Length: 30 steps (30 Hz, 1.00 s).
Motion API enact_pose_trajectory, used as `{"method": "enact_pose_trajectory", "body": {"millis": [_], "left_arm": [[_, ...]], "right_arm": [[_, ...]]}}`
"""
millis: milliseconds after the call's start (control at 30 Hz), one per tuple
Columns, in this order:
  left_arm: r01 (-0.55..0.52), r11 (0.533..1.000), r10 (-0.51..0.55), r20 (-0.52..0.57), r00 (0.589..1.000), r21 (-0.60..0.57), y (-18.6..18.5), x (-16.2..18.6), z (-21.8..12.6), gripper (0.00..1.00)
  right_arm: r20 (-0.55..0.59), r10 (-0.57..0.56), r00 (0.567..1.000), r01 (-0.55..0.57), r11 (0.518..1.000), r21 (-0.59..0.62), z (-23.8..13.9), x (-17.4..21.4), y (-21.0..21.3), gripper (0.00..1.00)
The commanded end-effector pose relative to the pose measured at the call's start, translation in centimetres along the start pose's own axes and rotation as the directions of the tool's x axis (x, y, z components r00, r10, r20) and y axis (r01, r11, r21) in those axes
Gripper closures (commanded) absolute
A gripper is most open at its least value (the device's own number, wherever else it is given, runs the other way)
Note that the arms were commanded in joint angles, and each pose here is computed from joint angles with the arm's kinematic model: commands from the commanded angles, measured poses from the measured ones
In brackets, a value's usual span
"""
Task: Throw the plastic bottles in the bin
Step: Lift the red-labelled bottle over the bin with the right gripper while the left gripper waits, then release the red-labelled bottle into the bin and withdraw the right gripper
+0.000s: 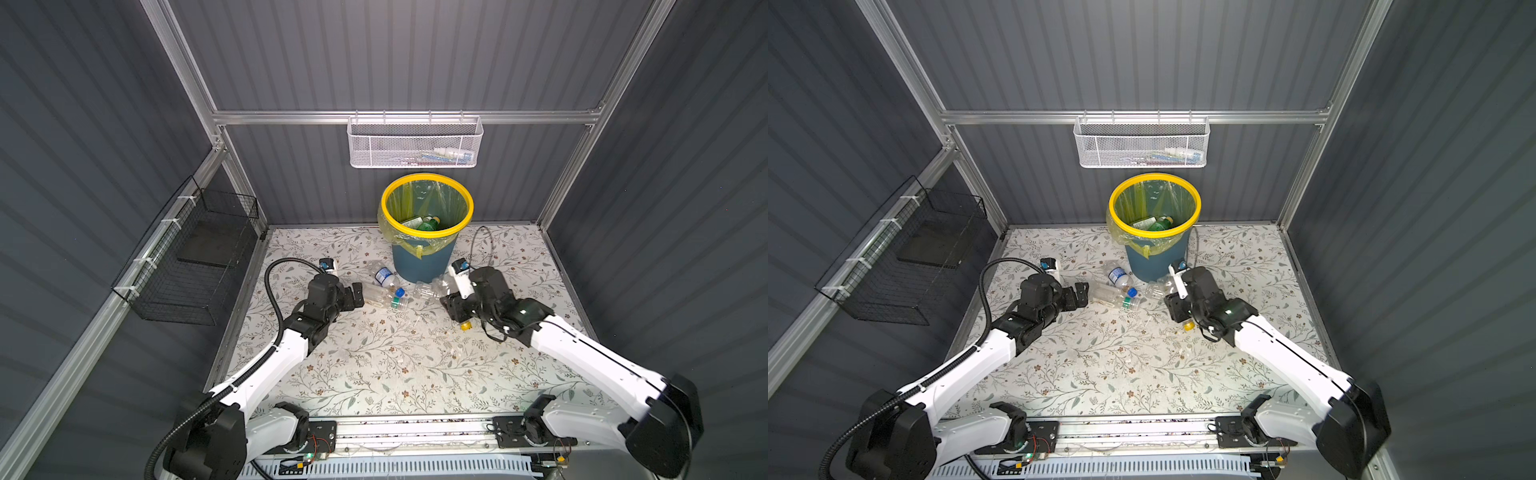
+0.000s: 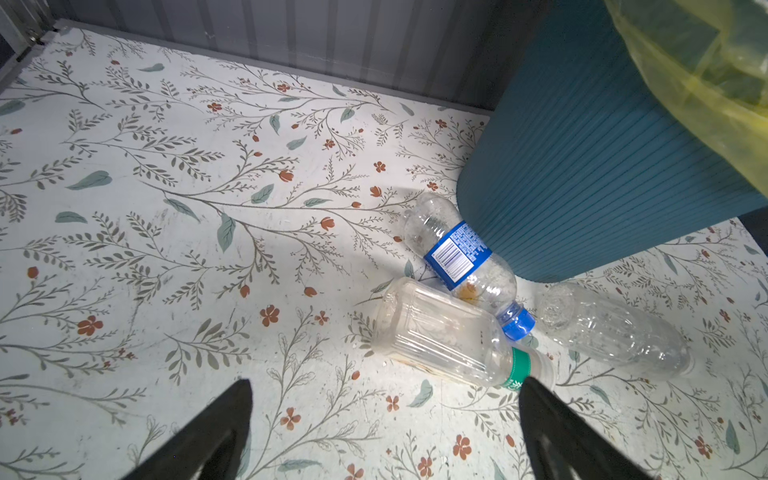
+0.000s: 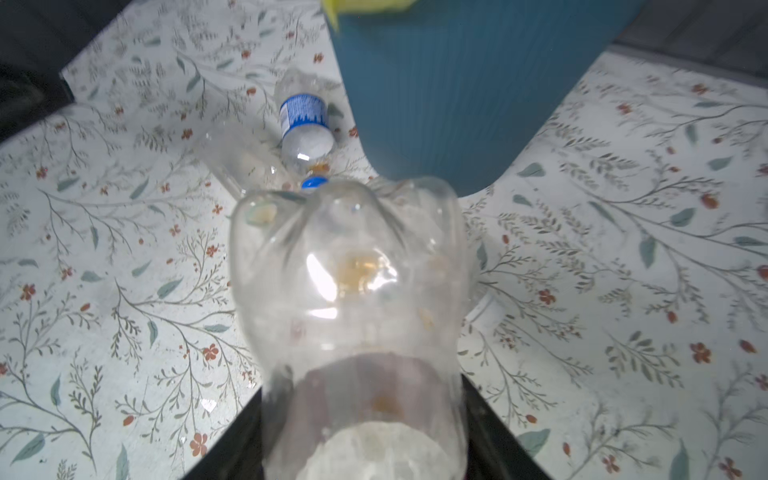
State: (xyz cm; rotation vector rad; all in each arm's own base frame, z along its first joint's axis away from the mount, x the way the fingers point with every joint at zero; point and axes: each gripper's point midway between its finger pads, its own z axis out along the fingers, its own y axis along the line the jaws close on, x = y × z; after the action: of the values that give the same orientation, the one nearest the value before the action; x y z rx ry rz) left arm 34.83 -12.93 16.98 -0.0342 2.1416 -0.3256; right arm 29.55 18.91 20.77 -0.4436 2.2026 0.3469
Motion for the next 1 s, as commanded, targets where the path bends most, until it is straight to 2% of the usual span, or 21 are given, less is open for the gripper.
{"method": "enact_pose_trajectory", "body": {"millis": [0, 133, 233, 333, 400, 467, 500, 567, 667, 700, 733, 833, 867, 900, 933, 967], "left_arm": [[0.025, 0.999, -0.026, 0.021, 0.999, 0.030, -0.7, -1.3, 0.2, 0.00], [0.036, 0.998, -0.038, 0.029, 0.999, 0.048, -1.2, -1.7, 0.4, 0.00], [0.027, 0.997, -0.029, 0.029, 0.999, 0.074, -1.7, -1.7, 0.5, 0.00], [0.007, 0.994, -0.011, 0.029, 1.000, 0.108, -2.3, -2.0, 0.5, 0.00], [0.000, 0.990, -0.004, 0.034, 0.999, 0.139, -3.0, -2.3, 0.3, 0.00], [0.005, 0.987, -0.012, 0.043, 0.999, 0.160, -3.3, -2.5, 0.2, 0.00], [0.013, 0.986, -0.021, 0.050, 0.999, 0.168, -3.5, -2.7, 0.1, 0.00], [0.034, 0.982, -0.044, 0.047, 0.998, 0.183, -3.7, -2.6, 0.0, 0.00], [0.082, 0.977, -0.091, 0.034, 0.995, 0.196, -3.7, -2.1, 0.3, 0.00], [0.104, 0.974, -0.110, 0.022, 0.994, 0.201, -3.8, -1.8, 0.5, 0.00], [0.121, 0.972, -0.126, 0.011, 0.992, 0.203, -3.8, -1.5, 0.7, 0.00], [0.166, 0.963, -0.166, -0.020, 0.986, 0.211, -4.0, -0.9, 1.1, 0.00], [0.177, 0.961, -0.175, -0.026, 0.984, 0.214, -4.0, -0.8, 1.1, 0.00], [0.180, 0.960, -0.178, -0.028, 0.984, 0.216, -4.1, -0.8, 1.0, 0.00], [0.181, 0.959, -0.179, -0.029, 0.983, 0.217, -4.0, -0.7, 0.8, 0.00], [0.178, 0.961, -0.177, -0.026, 0.984, 0.213, -3.9, -0.7, 0.6, 0.00]], "right_arm": [[0.171, 0.088, 0.981, -0.092, 0.996, 0.014, -3.2, -2.9, -1.8, 0.44], [0.353, 0.167, 0.921, -0.195, 0.980, 0.044, -7.8, -5.0, -4.9, 0.43], [0.492, 0.181, 0.852, -0.231, 0.972, 0.043, -12.0, -7.3, -5.9, 0.43], [0.647, 0.154, 0.747, -0.237, 0.970, 0.044, -17.0, -10.4, -6.3, 0.43], [0.749, 0.130, 0.650, -0.242, 0.969, 0.041, -20.4, -12.8, -6.5, 0.42], [0.807, 0.107, 0.580, -0.227, 0.973, 0.034, -22.6, -15.2, -6.2, 0.42], [0.830, 0.096, 0.549, -0.210, 0.977, 0.025, -23.6, -16.7, -5.9, 0.42], [0.843, 0.090, 0.531, -0.185, 0.983, 0.012, -23.9, -20.1, -5.3, 0.41], [0.817, 0.164, 0.553, -0.173, 0.982, -0.079, -22.2, -26.1, -4.0, 0.43], [0.776, 0.191, 0.600, -0.157, 0.980, -0.120, -19.3, -28.0, -3.2, 0.43], [0.751, 0.217, 0.624, -0.152, 0.976, -0.156, -17.6, -30.0, -2.6, 0.42], [0.601, 0.243, 0.761, -0.154, 0.968, -0.197, -10.2, -33.7, -1.5, 0.36], [0.534, 0.242, 0.810, -0.156, 0.967, -0.201, -7.3, -33.8, -1.3, 0.28], [0.479, 0.242, 0.844, -0.163, 0.966, -0.201, -5.7, -33.5, -1.1, 0.13], [0.458, 0.244, 0.855, -0.172, 0.966, -0.193, -4.8, -33.2, -1.2, 0.02], [0.467, 0.242, 0.850, -0.173, 0.967, -0.187, -4.5, -33.3, -1.3, 0.01]]}}
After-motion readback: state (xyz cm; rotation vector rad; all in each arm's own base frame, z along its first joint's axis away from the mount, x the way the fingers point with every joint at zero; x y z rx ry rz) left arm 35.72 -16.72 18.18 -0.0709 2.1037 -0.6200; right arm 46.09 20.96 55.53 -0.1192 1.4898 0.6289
